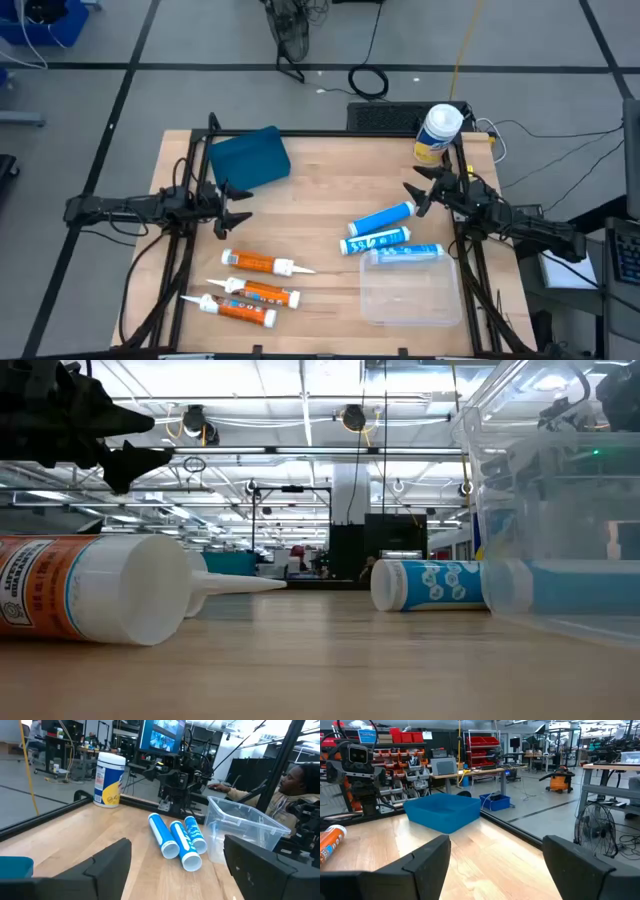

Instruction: Pick & place silicon tubes, Sealant and Lysol wipes

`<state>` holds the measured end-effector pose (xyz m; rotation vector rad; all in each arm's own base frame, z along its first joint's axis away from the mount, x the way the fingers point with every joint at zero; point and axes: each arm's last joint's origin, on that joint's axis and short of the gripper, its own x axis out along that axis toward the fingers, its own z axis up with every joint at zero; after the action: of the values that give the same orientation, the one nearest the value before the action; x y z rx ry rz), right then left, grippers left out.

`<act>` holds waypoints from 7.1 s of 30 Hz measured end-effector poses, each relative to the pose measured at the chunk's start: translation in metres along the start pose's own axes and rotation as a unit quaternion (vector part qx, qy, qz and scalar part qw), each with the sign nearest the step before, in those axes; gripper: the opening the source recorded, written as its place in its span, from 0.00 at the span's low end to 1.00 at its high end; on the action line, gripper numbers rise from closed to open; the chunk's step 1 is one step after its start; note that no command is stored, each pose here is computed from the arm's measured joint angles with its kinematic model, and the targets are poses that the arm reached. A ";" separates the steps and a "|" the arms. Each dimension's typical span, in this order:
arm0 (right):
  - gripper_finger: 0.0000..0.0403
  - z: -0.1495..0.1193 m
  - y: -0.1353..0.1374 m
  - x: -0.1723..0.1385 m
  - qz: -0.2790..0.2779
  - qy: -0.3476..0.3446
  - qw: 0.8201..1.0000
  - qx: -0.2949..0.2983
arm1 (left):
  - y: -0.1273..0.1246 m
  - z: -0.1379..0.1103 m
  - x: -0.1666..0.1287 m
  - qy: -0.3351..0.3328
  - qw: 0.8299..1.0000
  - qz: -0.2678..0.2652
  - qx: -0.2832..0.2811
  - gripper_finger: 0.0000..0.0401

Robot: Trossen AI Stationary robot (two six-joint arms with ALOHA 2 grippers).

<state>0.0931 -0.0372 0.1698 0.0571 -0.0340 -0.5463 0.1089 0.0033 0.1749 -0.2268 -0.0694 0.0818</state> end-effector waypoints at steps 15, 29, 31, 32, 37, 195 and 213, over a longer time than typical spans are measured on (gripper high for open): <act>0.73 0.000 0.000 0.000 0.000 0.000 1.000 0.000 | 0.000 0.000 0.000 0.000 1.000 0.000 0.000 0.77; 0.73 0.000 0.000 0.000 0.000 0.000 1.000 0.000 | 0.000 0.000 0.000 0.000 1.000 0.000 0.000 0.77; 0.73 0.000 0.000 0.000 0.000 0.000 1.000 0.000 | 0.000 0.000 0.000 0.000 1.000 0.000 0.000 0.77; 0.73 0.000 0.000 0.000 0.000 0.000 1.000 0.000 | 0.000 0.000 0.000 0.000 1.000 0.000 0.000 0.77; 0.73 0.000 0.000 0.000 0.000 0.000 1.000 0.000 | 0.000 0.000 0.000 0.000 1.000 0.000 0.000 0.77; 0.73 -0.003 0.013 0.005 0.141 0.064 0.976 0.152 | 0.000 0.000 0.000 0.000 1.000 0.000 0.000 0.77; 0.73 0.059 0.103 0.068 0.141 0.520 0.795 -0.279 | 0.000 0.000 0.000 0.000 1.000 0.000 0.000 0.77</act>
<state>0.2016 0.0131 0.2367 -0.2298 1.1880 -0.1459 0.1089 0.0033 0.1750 -0.2264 -0.0701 0.0810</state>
